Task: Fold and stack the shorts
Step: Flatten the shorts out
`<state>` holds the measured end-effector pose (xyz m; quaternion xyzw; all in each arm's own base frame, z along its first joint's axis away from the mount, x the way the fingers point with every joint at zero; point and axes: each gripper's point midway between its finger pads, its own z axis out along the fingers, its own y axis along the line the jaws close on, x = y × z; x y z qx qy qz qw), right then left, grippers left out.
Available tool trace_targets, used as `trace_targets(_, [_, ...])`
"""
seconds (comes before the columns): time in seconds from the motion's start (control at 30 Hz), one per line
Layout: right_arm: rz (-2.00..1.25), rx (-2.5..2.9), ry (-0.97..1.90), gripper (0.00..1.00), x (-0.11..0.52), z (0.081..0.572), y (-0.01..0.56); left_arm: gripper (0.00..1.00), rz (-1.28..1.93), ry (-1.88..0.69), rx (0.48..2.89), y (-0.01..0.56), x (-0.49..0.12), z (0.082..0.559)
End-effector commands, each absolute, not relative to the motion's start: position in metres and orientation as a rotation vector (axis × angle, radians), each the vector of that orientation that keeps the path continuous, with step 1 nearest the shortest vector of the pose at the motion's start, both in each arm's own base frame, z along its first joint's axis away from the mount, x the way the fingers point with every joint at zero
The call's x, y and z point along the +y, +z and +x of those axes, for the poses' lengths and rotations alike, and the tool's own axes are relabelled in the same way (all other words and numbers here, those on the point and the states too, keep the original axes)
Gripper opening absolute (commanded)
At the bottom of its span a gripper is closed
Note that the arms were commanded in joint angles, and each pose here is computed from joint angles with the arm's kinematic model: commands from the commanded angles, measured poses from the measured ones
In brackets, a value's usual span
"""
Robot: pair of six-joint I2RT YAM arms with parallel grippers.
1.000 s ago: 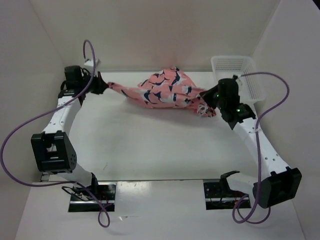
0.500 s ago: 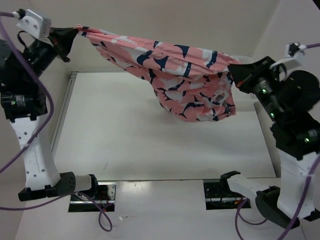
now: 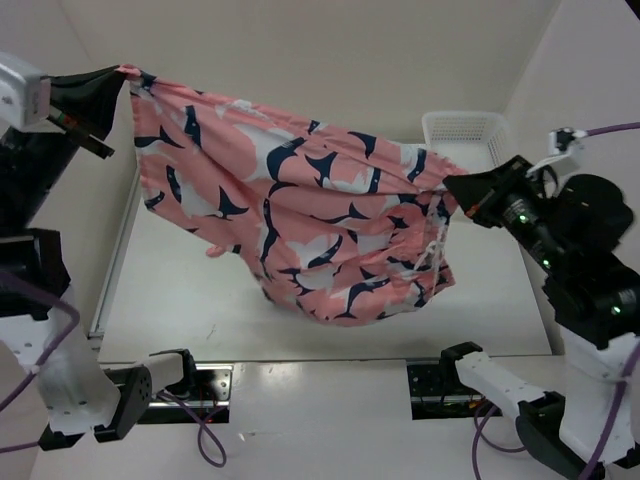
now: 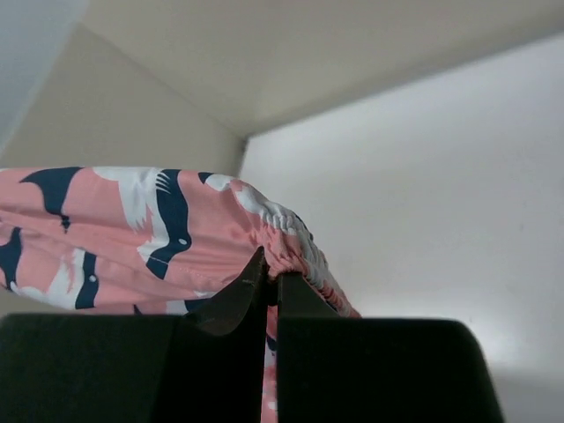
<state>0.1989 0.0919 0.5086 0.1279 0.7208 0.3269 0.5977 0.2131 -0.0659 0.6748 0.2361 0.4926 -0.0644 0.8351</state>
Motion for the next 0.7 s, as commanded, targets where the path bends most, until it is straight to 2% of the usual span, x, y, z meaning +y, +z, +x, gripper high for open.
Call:
trace_targets(0.0, [0.459,1.846,0.628,0.0,0.08,0.231,0.435,0.0,0.353,-0.059,1.188,0.643,-0.025,0.287])
trace_targets(0.17, [0.517,2.008,0.577,0.0,0.095,0.288,0.342,0.0,0.324,-0.11,1.356,0.573,-0.012,0.355])
trace_targets(0.2, [0.525,2.042,0.563,0.0,0.099,0.303,0.323,0.0,0.318,-0.142,1.432,0.538,-0.01,0.378])
trace_targets(0.47, [0.577,2.157,0.455,0.0,0.101,0.422,0.215,0.0,0.27,-0.238,1.697,0.378,0.009,0.482])
trace_targets(0.67, [0.564,2.249,0.464,0.0,0.108,0.488,0.162,0.0,0.234,-0.272,1.821,0.302,0.017,0.52])
